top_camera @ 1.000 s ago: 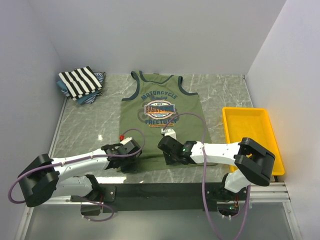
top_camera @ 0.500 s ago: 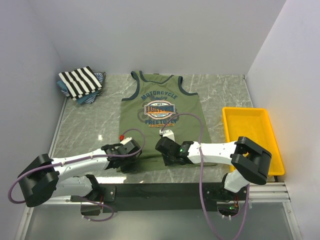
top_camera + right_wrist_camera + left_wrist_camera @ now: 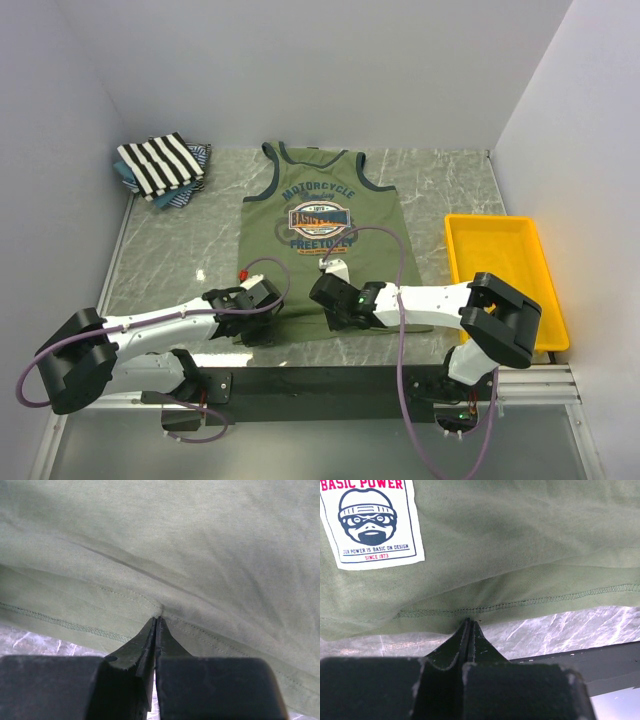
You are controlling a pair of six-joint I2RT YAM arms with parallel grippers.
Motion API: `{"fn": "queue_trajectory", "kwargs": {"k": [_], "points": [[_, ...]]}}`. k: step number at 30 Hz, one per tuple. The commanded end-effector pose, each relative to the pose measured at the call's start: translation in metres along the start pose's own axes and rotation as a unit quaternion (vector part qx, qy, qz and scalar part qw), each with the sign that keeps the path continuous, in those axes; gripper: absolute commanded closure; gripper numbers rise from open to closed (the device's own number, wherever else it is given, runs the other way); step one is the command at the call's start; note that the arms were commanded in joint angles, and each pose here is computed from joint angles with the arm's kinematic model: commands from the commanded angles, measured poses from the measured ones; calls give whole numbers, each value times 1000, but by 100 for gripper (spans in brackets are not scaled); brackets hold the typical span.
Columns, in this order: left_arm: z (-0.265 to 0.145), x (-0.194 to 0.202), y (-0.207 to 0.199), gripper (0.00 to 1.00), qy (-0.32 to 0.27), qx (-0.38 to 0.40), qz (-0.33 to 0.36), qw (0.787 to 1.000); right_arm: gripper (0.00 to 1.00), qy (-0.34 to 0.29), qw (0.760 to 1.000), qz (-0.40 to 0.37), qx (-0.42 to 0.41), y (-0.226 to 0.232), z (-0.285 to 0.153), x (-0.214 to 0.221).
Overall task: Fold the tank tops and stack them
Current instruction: Flatten the tank top out
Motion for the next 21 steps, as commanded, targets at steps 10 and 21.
{"fn": "queue_trajectory", "kwargs": {"k": [10, 21], "points": [[2, 6, 18, 99, 3, -29, 5, 1000, 95, -10, 1000, 2, 3, -4, -18, -4], [-4, 2, 13, 99, -6, -22, 6, 1000, 94, 5, 1000, -17, -20, -2, -30, -2]]}}
Point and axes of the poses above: each gripper's point midway between its finger pads, its own z axis out along the fingers, its own y axis along the line the jaws close on, x = y × z, the point moved 4 cm from there along -z, back along the fingers, and after that the axes turned 2 degrees about -z, right-handed, at the moved point
